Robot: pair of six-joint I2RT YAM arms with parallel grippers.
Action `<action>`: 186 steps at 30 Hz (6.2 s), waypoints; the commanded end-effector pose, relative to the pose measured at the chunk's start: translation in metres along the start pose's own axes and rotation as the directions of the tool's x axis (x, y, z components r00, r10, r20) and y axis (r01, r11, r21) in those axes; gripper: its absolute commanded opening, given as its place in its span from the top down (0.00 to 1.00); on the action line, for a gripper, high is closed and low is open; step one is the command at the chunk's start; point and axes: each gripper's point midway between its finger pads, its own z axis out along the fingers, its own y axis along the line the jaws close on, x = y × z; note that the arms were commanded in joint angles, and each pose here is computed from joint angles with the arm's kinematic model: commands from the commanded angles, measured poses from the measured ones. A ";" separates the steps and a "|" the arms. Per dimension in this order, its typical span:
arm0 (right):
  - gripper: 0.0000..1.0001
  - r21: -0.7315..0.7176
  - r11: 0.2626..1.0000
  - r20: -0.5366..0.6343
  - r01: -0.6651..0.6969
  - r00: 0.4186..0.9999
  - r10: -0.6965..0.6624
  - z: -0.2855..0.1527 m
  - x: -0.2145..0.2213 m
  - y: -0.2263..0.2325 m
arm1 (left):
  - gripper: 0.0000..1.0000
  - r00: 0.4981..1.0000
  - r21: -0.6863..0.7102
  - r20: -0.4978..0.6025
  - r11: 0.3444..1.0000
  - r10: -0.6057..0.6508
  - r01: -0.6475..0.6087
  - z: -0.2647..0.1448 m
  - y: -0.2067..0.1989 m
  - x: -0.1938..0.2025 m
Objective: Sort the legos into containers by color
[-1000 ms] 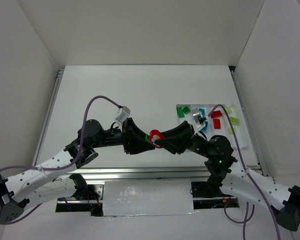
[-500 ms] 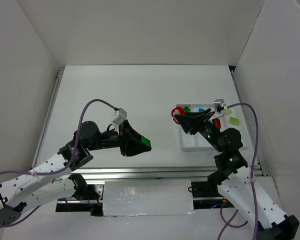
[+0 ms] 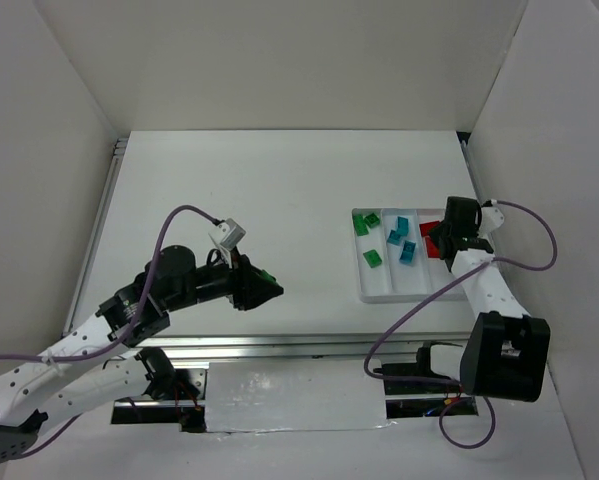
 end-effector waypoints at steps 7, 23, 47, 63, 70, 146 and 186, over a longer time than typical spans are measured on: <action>0.97 0.285 0.946 0.128 -0.152 0.985 0.119 -0.001 -0.013 -0.061 | 1.00 0.999 -0.083 0.034 0.996 0.038 -0.035 -0.021 0.009 -0.006; 0.62 0.243 0.968 -0.025 -0.058 0.997 0.066 0.019 0.016 -0.061 | 0.98 0.999 -0.091 0.012 0.995 0.049 -0.048 -0.013 0.014 -0.001; 0.01 -0.324 0.939 -0.036 0.117 0.990 -0.136 -0.080 0.026 0.059 | 1.00 0.989 -0.022 0.146 0.999 -0.034 0.038 0.000 -0.003 -0.033; 0.11 -0.927 -0.325 0.010 -0.188 0.854 -0.521 -0.384 0.153 0.134 | 1.00 0.964 0.283 0.106 0.937 -0.244 0.206 0.031 -0.052 -0.044; 0.11 -0.955 -0.281 0.038 -0.100 0.894 -0.447 -0.376 0.150 0.140 | 1.00 0.965 0.277 0.103 0.938 -0.243 0.207 0.035 -0.050 -0.043; 1.00 -0.342 0.878 -0.120 0.334 0.912 -0.393 -0.072 0.151 0.068 | 0.01 0.874 -0.571 0.468 0.709 -0.132 0.413 -0.104 0.088 -0.068; 0.00 -0.601 0.711 0.191 0.366 0.929 -0.316 -0.286 -0.023 0.040 | 0.00 0.945 -0.930 0.299 0.261 0.134 0.257 -0.209 0.131 -0.070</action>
